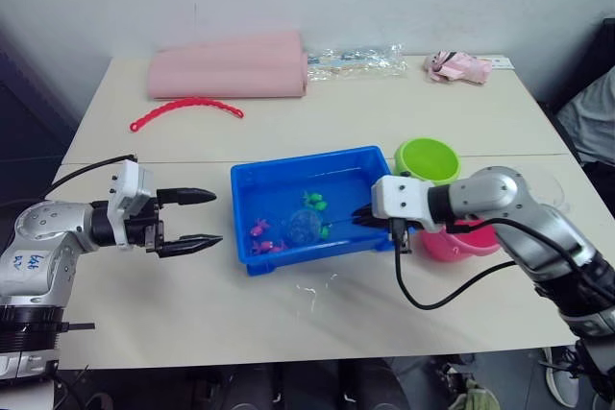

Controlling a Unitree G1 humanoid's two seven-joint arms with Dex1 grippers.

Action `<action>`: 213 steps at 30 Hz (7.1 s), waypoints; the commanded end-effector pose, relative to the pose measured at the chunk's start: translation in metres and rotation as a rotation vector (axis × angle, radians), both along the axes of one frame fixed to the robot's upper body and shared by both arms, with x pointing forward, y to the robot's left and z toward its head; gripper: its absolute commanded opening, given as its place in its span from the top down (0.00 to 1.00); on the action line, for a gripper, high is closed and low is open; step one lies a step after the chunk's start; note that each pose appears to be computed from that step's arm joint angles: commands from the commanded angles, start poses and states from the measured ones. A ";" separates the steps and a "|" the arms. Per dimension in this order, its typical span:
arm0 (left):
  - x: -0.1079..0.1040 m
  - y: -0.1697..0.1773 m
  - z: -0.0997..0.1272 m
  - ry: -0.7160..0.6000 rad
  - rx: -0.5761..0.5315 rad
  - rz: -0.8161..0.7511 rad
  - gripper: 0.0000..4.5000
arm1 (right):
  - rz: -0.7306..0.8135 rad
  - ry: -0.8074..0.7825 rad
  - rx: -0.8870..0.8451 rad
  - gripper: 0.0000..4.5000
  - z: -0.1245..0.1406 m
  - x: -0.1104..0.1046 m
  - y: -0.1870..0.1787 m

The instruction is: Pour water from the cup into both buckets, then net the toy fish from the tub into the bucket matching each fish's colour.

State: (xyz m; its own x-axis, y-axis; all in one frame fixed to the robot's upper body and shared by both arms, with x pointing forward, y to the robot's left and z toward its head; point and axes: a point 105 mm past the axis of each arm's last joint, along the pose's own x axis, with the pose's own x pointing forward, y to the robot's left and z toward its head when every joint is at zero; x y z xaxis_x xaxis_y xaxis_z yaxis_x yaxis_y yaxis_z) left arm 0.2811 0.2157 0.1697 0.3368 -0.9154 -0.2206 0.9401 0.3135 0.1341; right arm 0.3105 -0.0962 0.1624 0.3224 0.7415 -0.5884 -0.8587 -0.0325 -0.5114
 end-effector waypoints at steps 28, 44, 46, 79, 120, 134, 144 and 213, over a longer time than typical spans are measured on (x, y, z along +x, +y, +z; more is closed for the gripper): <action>-0.017 0.012 0.010 -0.012 0.049 0.033 0.01 | 0.065 0.216 -0.022 1.00 -0.009 0.010 0.036; -0.015 0.013 0.014 0.000 0.008 0.060 0.01 | -0.034 0.369 0.108 1.00 -0.005 0.008 0.030; -0.015 0.013 0.013 0.001 0.009 0.060 0.01 | -0.045 0.383 0.120 1.00 -0.005 0.009 0.029; -0.012 0.012 0.007 -0.009 0.020 0.042 0.01 | -0.054 0.456 0.307 1.00 0.020 0.003 0.004; 0.035 -0.097 0.053 0.014 -0.188 -0.256 0.01 | -0.783 -0.007 0.753 1.00 0.069 -0.112 -0.177; 0.028 -0.110 0.048 0.018 -0.172 -0.344 0.01 | -1.001 -0.089 0.566 1.00 0.039 -0.151 -0.209; 0.022 -0.118 0.045 0.035 -0.185 -0.385 0.01 | -0.994 -0.348 0.278 1.00 0.027 -0.144 -0.227; -0.002 0.003 0.008 -0.062 0.043 -0.026 0.01 | 0.014 0.170 0.241 1.00 -0.012 -0.015 0.025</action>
State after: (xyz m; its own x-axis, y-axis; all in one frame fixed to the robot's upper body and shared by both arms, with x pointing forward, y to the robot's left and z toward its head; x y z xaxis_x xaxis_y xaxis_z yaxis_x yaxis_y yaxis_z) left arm 0.2807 0.2190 0.1681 0.3251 -0.9152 -0.2383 0.9417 0.2903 0.1698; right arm 0.2969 -0.0673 0.1402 0.2240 0.8516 -0.4740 -0.9326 0.0460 -0.3581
